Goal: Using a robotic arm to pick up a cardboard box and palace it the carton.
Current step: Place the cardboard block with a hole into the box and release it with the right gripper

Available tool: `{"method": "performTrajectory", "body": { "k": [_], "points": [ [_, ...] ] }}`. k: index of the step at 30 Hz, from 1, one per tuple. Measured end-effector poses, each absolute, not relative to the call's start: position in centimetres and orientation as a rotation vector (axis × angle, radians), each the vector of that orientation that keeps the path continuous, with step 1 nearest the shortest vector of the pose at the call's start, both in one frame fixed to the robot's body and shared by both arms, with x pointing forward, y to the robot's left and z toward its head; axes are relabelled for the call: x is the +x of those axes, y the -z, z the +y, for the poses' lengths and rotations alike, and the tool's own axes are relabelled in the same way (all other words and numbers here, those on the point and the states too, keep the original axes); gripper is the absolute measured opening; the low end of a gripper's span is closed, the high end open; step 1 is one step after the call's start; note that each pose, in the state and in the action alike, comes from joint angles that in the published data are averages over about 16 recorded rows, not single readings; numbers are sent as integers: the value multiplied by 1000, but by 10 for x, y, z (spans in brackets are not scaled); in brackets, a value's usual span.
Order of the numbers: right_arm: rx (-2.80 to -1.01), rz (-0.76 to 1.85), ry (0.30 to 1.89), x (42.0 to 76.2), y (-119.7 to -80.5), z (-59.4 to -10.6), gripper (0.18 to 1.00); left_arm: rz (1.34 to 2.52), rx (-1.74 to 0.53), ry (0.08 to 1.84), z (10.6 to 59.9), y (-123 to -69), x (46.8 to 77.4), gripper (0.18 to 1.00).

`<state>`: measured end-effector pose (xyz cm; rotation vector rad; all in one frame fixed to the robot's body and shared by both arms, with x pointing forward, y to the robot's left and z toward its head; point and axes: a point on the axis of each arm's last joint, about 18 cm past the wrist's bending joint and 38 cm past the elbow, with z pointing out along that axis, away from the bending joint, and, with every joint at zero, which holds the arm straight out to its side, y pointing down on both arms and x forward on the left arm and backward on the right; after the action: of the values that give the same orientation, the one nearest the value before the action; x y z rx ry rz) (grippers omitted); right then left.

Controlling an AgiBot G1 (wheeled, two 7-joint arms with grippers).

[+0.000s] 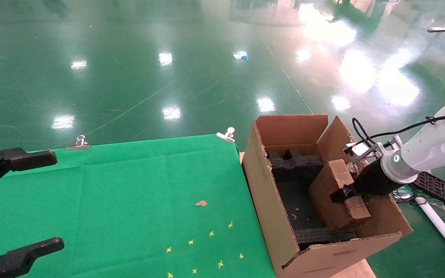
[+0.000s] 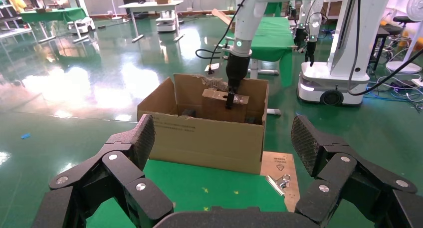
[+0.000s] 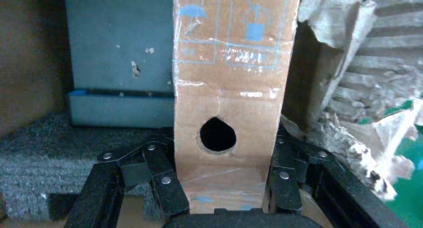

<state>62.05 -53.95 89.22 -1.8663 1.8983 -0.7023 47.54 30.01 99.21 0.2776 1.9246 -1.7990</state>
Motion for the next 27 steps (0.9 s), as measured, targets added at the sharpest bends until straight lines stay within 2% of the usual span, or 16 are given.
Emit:
{"method": "performTrajectory", "body": {
  "k": [9,15,21,27],
  "points": [
    [-1876,1908,732,621,-902,-542,363,1925,278,1799,300,-992,475,1000],
    [-1876,1900,747,623,-909,-541,439,1925,278,1799,300,-992,475,1001],
    [-1872,1848,777,625,-929,-538,547,1925,278,1799,300,-992,475,1001],
    [-1857,1709,842,625,-975,-533,677,1925,278,1799,300,-992,475,1001]
  ]
}}
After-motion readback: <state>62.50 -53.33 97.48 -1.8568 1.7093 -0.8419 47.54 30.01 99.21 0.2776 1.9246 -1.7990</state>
